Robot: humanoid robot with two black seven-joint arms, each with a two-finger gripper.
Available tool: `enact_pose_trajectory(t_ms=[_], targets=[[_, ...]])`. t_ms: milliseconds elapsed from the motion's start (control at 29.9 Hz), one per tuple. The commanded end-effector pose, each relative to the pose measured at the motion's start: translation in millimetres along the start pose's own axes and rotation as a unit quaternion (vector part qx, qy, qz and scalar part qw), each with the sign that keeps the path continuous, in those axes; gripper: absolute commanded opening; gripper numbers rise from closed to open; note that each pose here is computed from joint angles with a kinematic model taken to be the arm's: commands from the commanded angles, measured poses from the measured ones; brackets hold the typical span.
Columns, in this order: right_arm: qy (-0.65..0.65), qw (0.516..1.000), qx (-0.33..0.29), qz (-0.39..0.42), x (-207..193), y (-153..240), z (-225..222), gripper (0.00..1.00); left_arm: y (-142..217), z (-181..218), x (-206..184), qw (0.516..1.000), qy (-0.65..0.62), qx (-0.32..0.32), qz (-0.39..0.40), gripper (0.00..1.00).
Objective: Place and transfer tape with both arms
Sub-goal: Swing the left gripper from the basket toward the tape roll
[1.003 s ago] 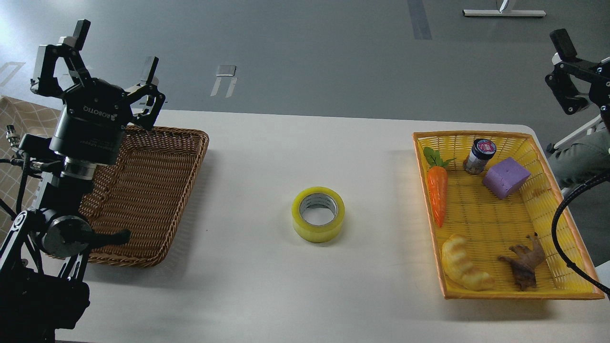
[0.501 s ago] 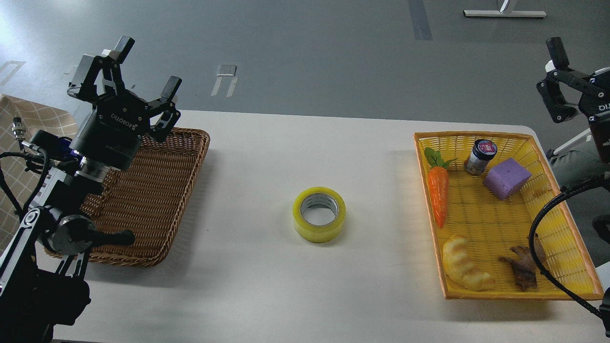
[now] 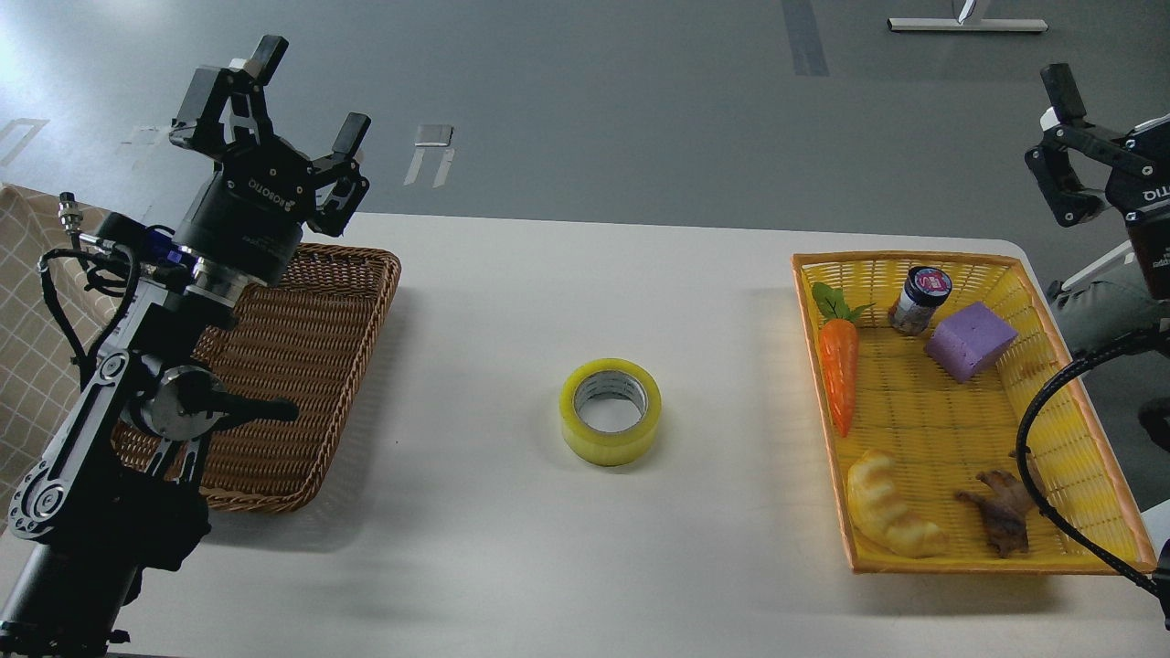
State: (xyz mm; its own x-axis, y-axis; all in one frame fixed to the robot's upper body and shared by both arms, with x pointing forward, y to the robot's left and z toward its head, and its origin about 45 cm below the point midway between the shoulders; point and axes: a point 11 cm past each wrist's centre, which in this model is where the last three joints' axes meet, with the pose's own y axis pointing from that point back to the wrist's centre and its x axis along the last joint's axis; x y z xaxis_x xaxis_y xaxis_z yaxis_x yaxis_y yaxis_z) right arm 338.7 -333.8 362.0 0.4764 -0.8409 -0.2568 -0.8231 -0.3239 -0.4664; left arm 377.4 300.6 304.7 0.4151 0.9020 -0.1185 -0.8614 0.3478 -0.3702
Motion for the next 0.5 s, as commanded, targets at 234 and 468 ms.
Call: enact_pose_trajectory(t_ms=[234, 468], targets=[[-0.01, 1.0, -0.011, 0.007, 1, 8, 10, 1.0, -12, 2, -32, 0.999, 0.008, -0.015, -0.035, 0.98], [-0.01, 1.0, -0.003, 0.006, 0, 7, 7, 1.0, -12, 5, -37, 0.999, 0.016, -0.031, -0.036, 0.98]])
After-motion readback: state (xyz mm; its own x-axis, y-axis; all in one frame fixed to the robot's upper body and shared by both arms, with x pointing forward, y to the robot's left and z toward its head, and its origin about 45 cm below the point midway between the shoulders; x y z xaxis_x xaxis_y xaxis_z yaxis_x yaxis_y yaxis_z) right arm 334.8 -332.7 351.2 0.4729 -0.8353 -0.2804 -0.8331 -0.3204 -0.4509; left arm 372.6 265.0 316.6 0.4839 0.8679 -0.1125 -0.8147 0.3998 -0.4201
